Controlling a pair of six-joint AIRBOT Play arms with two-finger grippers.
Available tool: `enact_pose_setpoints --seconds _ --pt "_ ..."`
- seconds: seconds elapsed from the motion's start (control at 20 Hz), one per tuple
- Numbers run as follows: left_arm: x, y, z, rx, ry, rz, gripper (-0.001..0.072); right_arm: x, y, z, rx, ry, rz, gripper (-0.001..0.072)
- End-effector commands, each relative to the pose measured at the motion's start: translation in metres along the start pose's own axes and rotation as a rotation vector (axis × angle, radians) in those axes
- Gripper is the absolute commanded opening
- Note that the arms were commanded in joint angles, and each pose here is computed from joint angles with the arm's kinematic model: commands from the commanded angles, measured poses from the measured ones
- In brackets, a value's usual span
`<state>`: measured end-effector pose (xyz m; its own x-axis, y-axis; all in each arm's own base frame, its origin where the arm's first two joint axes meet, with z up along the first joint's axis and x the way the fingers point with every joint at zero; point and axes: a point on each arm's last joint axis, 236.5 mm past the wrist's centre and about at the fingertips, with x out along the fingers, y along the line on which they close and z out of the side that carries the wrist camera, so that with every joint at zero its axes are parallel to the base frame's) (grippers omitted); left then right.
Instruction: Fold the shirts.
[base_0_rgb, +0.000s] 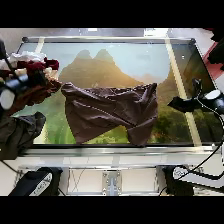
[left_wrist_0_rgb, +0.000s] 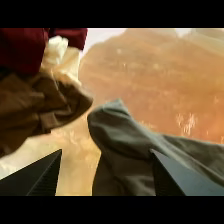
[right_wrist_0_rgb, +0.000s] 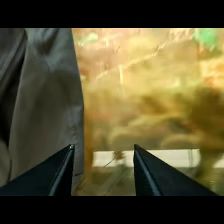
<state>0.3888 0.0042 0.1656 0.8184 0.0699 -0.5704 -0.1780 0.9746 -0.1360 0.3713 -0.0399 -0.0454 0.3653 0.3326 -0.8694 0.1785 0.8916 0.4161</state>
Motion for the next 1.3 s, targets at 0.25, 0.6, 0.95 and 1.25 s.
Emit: enact_pose_setpoints --seconds 0.25,0.6,0.95,1.25 --pt "-0.032 -0.012 -0.104 -0.231 0.191 -0.112 0.0625 0.060 0.038 -0.054 0.080 0.071 0.209 0.0423" --pt "-0.034 -0.013 -0.108 -0.232 0.208 -0.116 0.0625 0.082 0.062 -0.067 0.052 0.124 0.233 0.0275" --pt "-0.024 0.037 -0.190 -0.549 0.338 0.136 0.0624 0.057 0.080 -0.055 0.030 0.071 0.295 0.0035" --pt "-0.019 -0.025 -0.308 -0.954 0.666 -0.009 0.0626 0.043 0.088 -0.048 0.002 0.032 0.304 0.0035"
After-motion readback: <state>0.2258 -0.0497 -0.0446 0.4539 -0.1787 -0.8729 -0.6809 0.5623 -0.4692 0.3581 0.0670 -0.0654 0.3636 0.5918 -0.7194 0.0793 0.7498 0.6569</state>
